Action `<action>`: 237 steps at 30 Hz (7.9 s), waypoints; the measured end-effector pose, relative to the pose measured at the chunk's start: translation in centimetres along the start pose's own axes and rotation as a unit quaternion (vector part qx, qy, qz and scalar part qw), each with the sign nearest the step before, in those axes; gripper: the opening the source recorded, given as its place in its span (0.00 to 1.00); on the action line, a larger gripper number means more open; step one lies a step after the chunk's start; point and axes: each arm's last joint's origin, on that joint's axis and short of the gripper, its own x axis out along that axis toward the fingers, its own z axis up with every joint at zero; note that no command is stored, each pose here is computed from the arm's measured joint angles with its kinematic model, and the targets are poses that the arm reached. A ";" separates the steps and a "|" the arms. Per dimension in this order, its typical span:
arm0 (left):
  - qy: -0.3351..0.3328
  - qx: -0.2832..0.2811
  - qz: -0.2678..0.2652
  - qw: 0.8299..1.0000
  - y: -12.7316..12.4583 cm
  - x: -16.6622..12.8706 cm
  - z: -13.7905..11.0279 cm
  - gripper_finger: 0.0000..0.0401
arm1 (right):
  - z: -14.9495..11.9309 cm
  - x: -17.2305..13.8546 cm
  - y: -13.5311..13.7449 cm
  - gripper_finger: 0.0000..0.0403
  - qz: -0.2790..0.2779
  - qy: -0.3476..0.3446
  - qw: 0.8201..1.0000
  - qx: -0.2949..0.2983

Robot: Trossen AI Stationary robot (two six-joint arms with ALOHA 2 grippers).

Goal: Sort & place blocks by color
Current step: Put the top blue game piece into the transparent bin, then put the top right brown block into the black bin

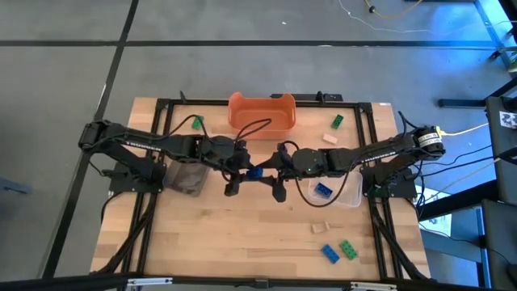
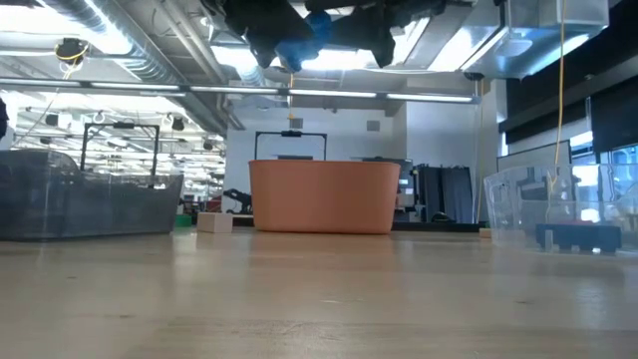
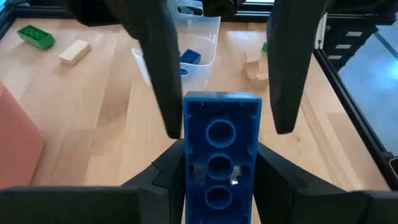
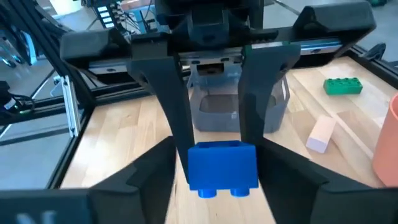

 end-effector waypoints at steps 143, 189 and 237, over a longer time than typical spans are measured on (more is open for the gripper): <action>-0.329 -0.147 0.077 0.930 2.3 -16.4 -5.0 0.49 | -0.7 -11.9 -2.1 0.46 -0.166 0.047 0.979 0.108; -0.329 -0.143 0.078 0.930 2.3 -16.4 -5.0 0.49 | -6.8 -11.1 -20.6 0.46 -0.361 0.443 0.784 0.242; -0.324 -0.158 0.108 0.927 2.6 -16.1 -5.1 0.49 | -5.3 -9.8 -11.1 0.31 -0.105 0.052 0.949 0.292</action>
